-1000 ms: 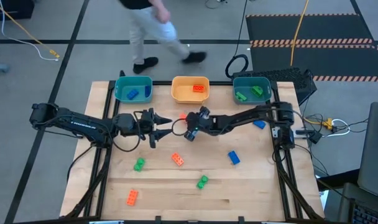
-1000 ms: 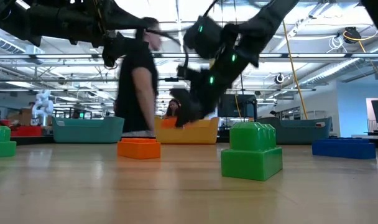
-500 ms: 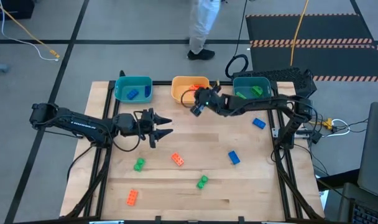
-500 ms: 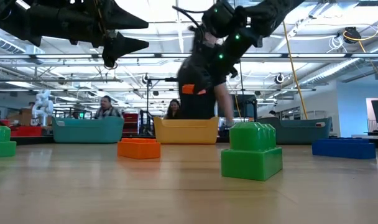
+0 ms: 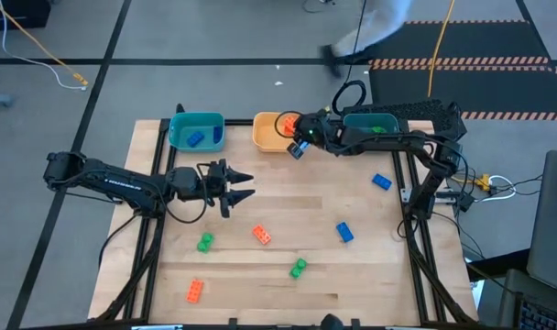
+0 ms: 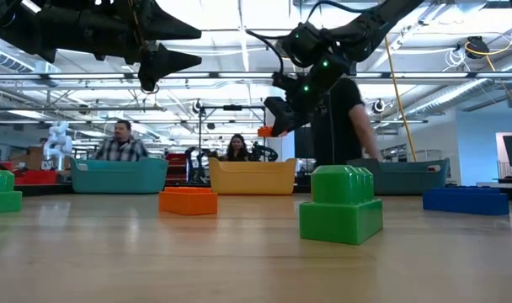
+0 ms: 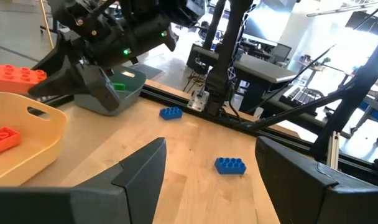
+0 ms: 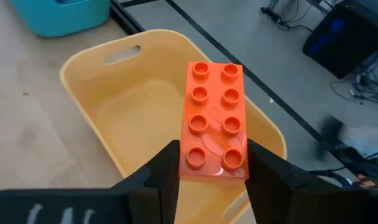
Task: Sort & place blocks by color
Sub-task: Put the orange game piece into the yellow bin, then put the green game piece into the dark blue bin
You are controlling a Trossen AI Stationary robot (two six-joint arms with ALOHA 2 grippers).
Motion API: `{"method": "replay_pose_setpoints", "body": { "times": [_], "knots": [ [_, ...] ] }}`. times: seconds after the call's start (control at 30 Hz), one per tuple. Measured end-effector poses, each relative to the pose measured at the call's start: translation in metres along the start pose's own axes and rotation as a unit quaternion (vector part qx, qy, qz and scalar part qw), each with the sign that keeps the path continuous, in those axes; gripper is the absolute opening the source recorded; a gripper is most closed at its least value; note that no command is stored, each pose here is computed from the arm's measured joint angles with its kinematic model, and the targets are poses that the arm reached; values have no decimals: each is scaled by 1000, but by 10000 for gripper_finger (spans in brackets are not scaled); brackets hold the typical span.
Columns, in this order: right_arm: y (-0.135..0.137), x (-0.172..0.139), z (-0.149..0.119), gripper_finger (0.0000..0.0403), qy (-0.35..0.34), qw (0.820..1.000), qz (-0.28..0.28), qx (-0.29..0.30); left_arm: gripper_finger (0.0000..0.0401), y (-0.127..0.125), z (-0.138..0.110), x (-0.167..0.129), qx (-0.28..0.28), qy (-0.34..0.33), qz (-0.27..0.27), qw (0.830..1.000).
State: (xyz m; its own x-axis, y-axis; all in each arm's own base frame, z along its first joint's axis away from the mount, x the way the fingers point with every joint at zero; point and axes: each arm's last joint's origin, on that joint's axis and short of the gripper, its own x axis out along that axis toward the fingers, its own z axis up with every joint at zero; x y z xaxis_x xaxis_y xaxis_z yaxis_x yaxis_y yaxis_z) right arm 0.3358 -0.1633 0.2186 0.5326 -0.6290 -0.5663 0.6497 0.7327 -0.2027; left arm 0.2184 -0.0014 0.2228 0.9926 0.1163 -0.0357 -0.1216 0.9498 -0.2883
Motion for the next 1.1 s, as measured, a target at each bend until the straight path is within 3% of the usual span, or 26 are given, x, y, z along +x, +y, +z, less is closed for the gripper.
{"method": "replay_pose_setpoints", "body": {
  "times": [0.07, 0.23, 0.37, 0.63, 0.9, 1.0, 1.1],
  "knots": [
    [0, 0, 0, 159, 1, 1000, 0, 3, 248, 0, 0, 0, -1, 0, 0, 1000],
    [1, 2, -8, 272, 7, 1000, 0, 18, 248, 0, 0, 0, -3, 0, 0, 1000],
    [1, 3, -18, 316, 20, 1000, -1, 18, 248, 0, 0, 0, -15, 0, 0, 1000],
    [1, 3, -22, 327, 23, 1000, -1, 15, 248, 0, 0, 0, -15, 0, 0, 1000],
    [1, -13, -3, 328, -45, 999, 17, 21, 248, 0, 0, 0, -10, 0, 0, 1000],
    [4, -19, -4, 328, -28, 996, 58, 57, 248, 0, 0, 0, -11, 0, 0, 1000],
    [9, -28, 0, 328, -48, 994, 82, 52, 248, 0, 0, 0, -10, 0, 0, 1000]
  ]
}}
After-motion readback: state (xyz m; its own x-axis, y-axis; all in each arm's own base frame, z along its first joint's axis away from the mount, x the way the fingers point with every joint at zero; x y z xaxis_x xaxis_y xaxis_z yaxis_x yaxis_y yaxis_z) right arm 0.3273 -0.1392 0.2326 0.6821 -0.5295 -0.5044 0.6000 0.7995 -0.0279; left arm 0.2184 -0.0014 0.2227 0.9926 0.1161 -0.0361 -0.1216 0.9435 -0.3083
